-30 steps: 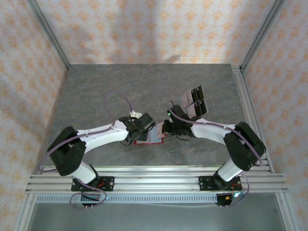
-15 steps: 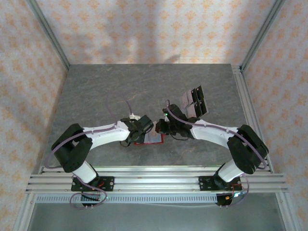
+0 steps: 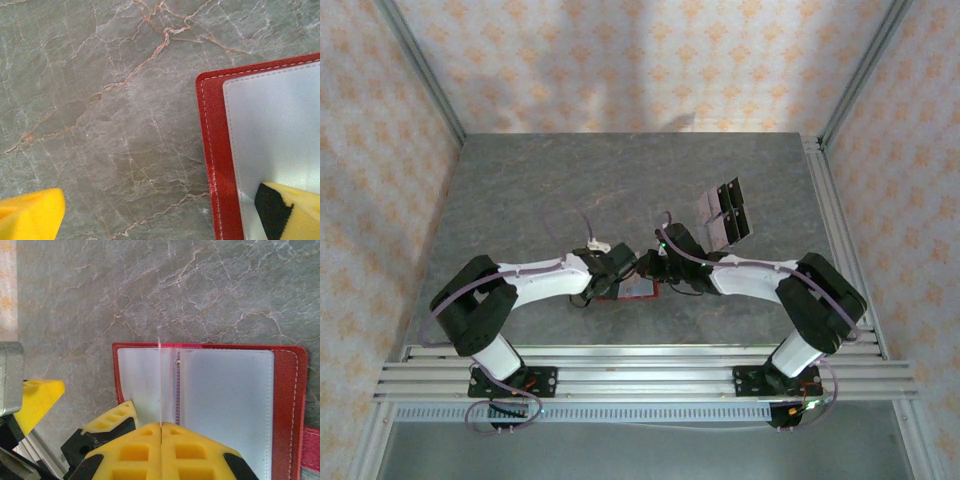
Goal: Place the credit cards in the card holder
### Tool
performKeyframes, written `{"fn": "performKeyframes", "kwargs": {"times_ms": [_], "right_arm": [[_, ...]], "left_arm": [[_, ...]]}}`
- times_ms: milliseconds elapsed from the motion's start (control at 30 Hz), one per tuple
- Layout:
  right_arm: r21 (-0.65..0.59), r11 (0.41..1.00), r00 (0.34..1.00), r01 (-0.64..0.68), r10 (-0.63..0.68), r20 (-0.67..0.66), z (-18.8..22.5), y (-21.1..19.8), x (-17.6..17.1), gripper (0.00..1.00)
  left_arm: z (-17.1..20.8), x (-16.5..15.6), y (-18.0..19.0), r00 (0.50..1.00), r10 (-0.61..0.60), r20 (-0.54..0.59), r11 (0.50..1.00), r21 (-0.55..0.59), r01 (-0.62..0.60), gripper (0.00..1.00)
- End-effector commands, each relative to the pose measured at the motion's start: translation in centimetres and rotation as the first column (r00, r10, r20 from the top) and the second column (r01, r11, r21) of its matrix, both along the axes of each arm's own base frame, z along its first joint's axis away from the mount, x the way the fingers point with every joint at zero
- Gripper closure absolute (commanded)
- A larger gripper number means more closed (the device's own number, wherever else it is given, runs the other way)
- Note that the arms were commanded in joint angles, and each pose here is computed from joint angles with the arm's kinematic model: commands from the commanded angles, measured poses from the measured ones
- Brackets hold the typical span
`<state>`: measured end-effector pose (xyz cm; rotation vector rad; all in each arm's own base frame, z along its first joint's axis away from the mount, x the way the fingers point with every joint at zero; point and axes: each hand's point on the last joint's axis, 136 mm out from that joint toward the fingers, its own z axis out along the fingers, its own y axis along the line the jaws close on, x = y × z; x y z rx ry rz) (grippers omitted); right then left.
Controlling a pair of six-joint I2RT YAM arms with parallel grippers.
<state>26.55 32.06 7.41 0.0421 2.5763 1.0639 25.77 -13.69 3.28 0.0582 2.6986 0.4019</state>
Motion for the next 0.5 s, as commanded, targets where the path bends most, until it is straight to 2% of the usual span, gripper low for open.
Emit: {"fn": "performKeyframes", "kwargs": {"times_ms": [0,467], "right_arm": [[0.046,0.999,1.0,0.002,-0.003,0.03,0.3,0.8,0.3,1.0],[0.054,0.998,1.0,0.017,-0.017,0.006,-1.3,0.5,0.0,1.0]], "left_arm": [[-0.4,-0.6,1.6,1.0,0.02,-0.004,0.998,0.055,-0.02,0.0],[-0.5,-0.6,1.6,1.0,0.027,-0.003,0.998,0.05,-0.027,0.0]]}}
